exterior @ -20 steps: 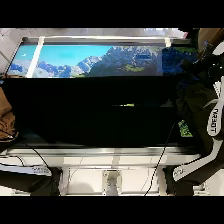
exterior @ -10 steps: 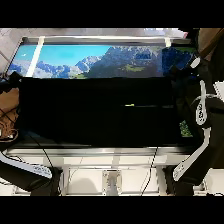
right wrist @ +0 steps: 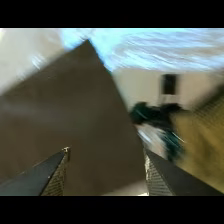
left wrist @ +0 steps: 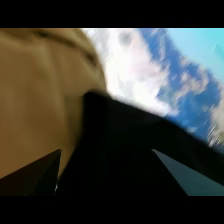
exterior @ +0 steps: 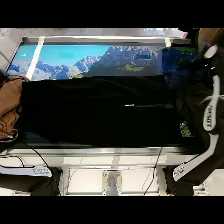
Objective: Fold the clothes and pants, and hang the long-sleeved shirts on hangers.
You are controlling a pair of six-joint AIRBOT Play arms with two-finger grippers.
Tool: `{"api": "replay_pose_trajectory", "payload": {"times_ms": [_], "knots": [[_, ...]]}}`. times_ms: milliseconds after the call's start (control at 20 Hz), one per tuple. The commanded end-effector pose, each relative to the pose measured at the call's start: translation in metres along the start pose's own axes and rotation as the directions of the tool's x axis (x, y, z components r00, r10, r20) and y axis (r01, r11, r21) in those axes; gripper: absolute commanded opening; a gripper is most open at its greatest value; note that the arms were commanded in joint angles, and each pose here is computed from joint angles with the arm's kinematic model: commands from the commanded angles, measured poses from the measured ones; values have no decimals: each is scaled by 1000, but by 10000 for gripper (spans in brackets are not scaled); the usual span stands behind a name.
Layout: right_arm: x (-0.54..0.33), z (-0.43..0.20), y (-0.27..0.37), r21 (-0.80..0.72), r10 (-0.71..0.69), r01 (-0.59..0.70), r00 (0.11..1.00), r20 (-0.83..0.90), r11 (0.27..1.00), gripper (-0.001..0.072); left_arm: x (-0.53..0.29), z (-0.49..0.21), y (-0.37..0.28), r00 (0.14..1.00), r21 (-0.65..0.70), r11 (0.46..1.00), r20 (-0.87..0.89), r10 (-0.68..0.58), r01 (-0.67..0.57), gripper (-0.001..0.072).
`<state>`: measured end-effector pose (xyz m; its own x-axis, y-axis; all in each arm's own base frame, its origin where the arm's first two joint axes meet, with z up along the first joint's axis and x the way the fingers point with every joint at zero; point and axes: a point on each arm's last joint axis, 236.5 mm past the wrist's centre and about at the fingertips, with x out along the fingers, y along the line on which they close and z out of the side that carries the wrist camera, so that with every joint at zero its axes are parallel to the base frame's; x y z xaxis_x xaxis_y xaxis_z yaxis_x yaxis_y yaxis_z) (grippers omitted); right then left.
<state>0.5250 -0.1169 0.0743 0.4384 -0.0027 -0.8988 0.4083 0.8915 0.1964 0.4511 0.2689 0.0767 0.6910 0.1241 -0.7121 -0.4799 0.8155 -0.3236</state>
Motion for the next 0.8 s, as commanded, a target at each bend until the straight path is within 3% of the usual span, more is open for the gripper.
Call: {"api": "replay_pose_trajectory", "payload": {"times_ms": [0,150,250,500,600,700,750], "knots": [[-86,-55,-39,-162,-122,103,986,-114,981,507,-68,-72,59,974,-68,992,-209,90,-107,607],[-111,-119,-52,-175,-107,80,982,-153,981,507,-82,-175,103,935,-230,956,-340,97,-183,606],[-115,-153,-48,-166,-64,45,992,-108,985,507,-80,-227,109,925,-355,920,-380,21,-167,583],[-113,-223,-54,-136,-29,19,997,-73,991,507,-52,-236,97,970,-615,788,-181,-160,16,583],[-108,-239,-57,-114,-32,21,995,-92,993,508,-37,-218,81,969,-637,763,-101,-225,111,578],[-107,-248,-60,-96,-38,28,994,-98,995,507,-19,-214,74,971,-642,757,-84,-224,119,486],[-110,-250,-61,-94,-40,31,995,-90,995,507,-10,-216,72,973,-632,768,-96,-211,104,486]]}}
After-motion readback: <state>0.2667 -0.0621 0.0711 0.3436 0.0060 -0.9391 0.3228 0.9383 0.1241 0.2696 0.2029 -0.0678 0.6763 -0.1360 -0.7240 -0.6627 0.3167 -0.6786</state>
